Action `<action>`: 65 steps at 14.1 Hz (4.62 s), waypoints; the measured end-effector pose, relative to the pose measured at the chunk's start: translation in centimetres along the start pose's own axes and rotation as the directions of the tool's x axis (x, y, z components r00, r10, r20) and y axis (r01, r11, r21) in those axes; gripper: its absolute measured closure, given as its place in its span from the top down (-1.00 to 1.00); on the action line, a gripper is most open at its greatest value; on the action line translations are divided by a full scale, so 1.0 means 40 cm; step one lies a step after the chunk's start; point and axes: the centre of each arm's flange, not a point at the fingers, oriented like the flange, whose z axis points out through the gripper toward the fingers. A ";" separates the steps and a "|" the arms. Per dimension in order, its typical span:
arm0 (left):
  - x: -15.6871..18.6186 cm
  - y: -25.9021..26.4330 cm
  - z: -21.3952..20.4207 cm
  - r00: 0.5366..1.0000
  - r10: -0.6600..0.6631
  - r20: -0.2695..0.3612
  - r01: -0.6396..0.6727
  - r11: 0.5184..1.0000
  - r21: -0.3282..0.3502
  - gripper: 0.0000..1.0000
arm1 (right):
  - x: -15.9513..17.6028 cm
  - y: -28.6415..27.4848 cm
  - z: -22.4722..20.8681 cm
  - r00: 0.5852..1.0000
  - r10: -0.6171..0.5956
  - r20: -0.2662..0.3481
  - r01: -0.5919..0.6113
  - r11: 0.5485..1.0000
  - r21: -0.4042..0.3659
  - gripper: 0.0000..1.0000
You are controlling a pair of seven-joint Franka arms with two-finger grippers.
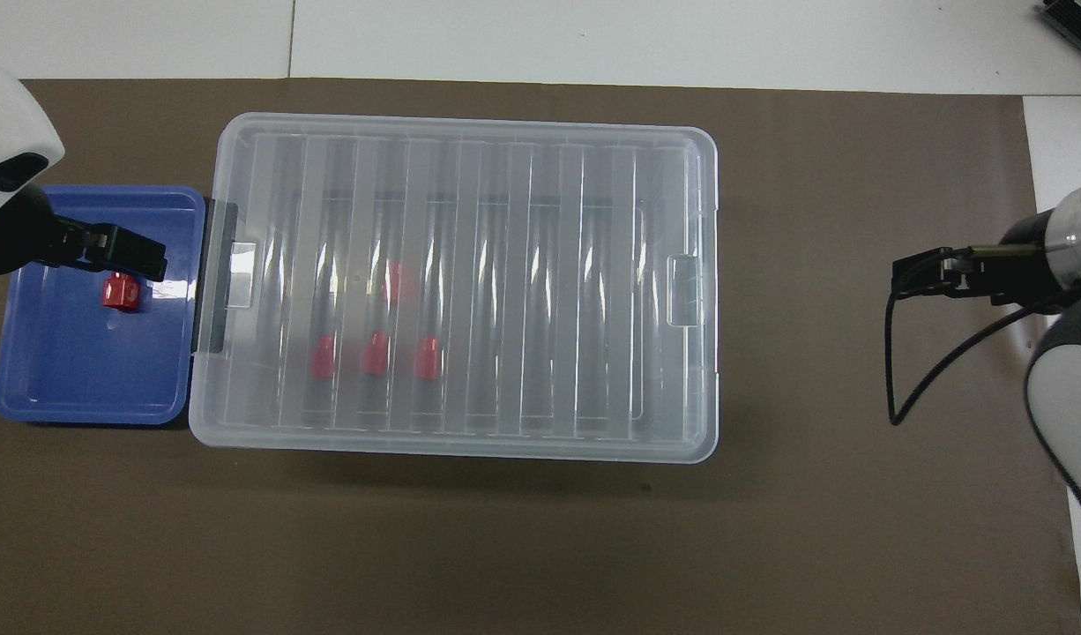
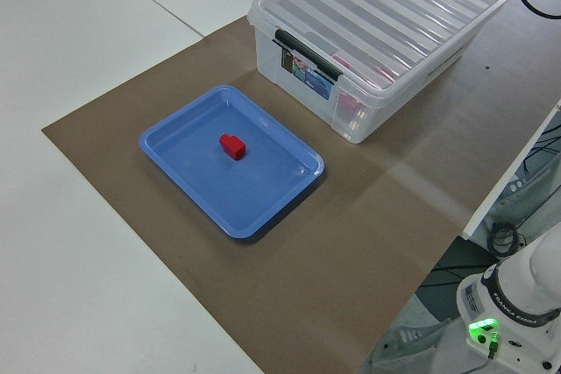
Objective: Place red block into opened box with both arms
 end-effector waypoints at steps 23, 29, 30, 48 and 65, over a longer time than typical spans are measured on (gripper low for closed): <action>-0.030 -0.122 -0.014 0.996 -0.087 -0.002 0.087 0.996 -0.002 1.00 | 0.034 -0.208 0.273 0.999 -0.029 -0.014 0.029 0.999 0.015 1.00; -0.008 -0.074 0.026 0.998 -0.004 -0.063 0.005 1.000 0.011 1.00 | 0.059 -0.133 0.279 0.995 -0.103 -0.004 0.103 0.995 0.007 1.00; -0.009 -0.082 0.046 0.997 0.009 -0.082 -0.008 1.000 0.015 1.00 | 0.065 -0.112 0.281 0.993 -0.114 0.002 0.114 0.993 0.004 1.00; -0.070 -0.451 0.449 0.975 0.194 -0.109 -0.185 0.978 0.092 1.00 | 0.123 0.263 0.306 0.952 -0.297 0.078 0.298 0.955 0.003 1.00; -0.033 -0.517 0.778 0.991 -0.029 -0.134 0.037 0.998 0.060 1.00 | 0.088 0.303 0.294 0.917 -0.362 0.165 0.361 0.932 0.037 1.00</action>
